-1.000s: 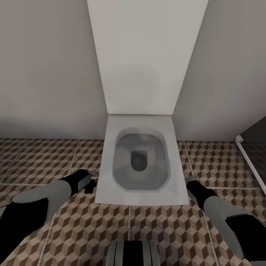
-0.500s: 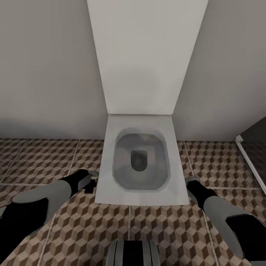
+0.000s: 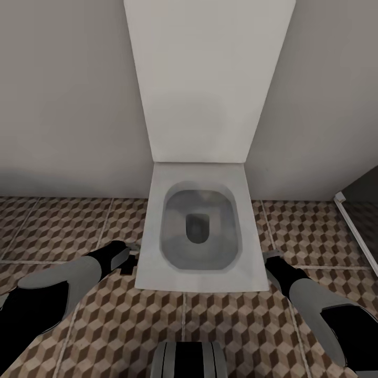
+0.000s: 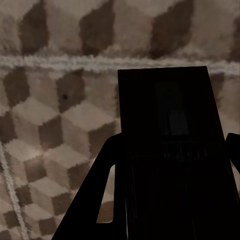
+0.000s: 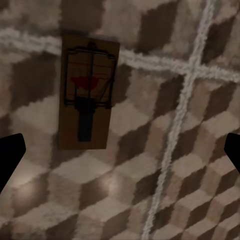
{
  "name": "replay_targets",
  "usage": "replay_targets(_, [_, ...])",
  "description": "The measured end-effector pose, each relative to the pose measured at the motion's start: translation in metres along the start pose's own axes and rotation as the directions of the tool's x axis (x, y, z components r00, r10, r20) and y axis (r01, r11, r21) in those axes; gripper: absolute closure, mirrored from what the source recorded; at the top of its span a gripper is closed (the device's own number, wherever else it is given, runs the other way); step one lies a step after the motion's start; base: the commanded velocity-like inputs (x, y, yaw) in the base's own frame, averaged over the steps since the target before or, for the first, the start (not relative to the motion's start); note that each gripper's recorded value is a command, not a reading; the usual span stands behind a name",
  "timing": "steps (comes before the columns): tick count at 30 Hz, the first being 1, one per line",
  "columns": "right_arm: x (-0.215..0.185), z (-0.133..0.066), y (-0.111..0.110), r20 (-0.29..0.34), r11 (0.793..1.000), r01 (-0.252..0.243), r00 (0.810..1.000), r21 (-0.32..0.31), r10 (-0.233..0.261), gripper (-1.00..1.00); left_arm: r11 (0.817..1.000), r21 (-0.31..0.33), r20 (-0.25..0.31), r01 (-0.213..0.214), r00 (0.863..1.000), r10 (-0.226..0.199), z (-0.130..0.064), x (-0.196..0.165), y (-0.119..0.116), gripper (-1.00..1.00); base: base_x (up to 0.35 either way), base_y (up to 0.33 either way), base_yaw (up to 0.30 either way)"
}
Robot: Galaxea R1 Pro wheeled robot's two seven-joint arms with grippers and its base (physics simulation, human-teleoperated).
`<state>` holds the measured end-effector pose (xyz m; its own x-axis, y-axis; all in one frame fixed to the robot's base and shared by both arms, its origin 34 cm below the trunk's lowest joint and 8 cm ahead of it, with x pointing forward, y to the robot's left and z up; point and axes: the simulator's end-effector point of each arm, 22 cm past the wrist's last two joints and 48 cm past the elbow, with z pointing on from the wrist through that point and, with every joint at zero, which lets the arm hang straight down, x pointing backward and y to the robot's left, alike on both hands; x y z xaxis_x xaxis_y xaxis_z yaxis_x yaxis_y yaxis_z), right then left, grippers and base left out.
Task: Take the four mousetraps from the cabinet in the bathroom and place them on the bathroom floor. Make sure all four end up on the same floor surface, and ensure that at least two of them are either under or directly next to the same bathroom sink.
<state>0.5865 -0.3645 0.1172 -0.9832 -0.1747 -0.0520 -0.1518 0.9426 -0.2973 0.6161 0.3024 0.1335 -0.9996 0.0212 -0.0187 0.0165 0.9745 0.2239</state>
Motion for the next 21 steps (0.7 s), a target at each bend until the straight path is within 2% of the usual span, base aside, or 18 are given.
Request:
replay_targets(19, [-0.0019,-0.0005,-0.0012,0.004,1.0,0.0,1.0,0.001,0.0,-1.0,1.0,0.005,-0.001,0.003,1.0,-0.003,-0.0003,0.0001,-0.0023,1.0,0.0,0.0,0.0])
replay_targets(21, [0.0013,0.0034,0.0006,-0.004,1.0,0.002,1.0,-0.001,-0.002,-1.0,1.0,0.006,-0.009,0.002,1.0,-0.002,0.0041,0.0032,-0.0034,1.0,0.0,0.0,0.0])
